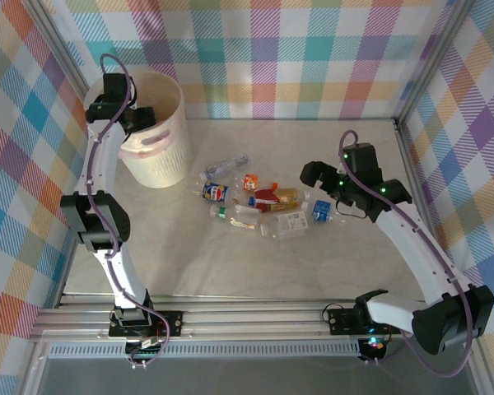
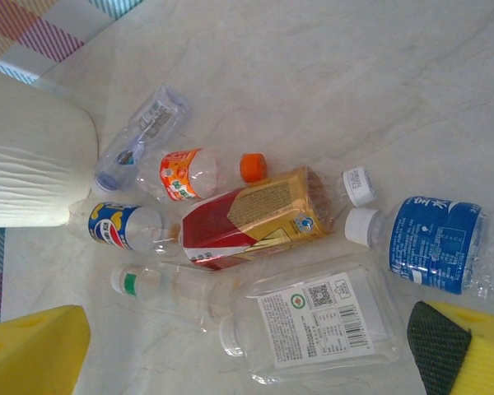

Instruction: Put the plastic bottles in the bin

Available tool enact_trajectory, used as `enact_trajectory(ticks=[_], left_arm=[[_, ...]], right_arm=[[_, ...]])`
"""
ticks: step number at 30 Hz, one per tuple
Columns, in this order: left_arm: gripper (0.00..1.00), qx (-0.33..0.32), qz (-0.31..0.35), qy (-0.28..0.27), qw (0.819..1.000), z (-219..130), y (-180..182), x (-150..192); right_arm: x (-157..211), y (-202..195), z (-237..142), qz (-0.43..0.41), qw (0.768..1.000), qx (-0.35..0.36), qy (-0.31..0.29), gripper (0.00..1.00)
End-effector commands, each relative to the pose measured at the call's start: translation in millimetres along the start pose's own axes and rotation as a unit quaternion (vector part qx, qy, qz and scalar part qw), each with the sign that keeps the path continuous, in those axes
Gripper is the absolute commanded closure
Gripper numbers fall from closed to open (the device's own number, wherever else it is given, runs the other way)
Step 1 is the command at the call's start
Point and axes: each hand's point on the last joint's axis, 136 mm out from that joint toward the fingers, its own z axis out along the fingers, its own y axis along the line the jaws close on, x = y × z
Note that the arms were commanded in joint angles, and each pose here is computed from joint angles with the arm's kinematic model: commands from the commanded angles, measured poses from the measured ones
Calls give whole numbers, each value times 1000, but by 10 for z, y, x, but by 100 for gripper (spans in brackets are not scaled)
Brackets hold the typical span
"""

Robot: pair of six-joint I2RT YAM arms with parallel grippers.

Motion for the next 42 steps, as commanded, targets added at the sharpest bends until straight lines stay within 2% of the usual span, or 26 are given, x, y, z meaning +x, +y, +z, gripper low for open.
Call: enact_trajectory(ticks=[1,10,19,26,30,34,38,42], left_arm=[[19,-17,-8,-2,1000,-72,133,-41],[0,-9,-25,-25,999,-278,136,-118],[0,18,-55,-87,994,-744,110,-257],[0,76,-86,-137,984,-1168,-13,-316],[0,132,-95,-160,974,-1454,-210,-285],[0,165,-77,-181,966,-1755,-496,-150],[0,205,-52,-201,956,-2002,-888,93],[0,251,-45,-200,946,-2057,-1226,425]], right_arm=[[112,-106,77,4,1000,22,21,0],[252,-287,198,14,997,57,48,0],[450,-594,309,36,990,119,72,0],[612,-770,367,40,983,161,77,0],[686,-772,415,26,980,179,81,0],[753,-718,502,6,978,192,85,0],[794,-621,596,-25,973,213,87,0],[810,-509,702,-57,968,228,90,0]])
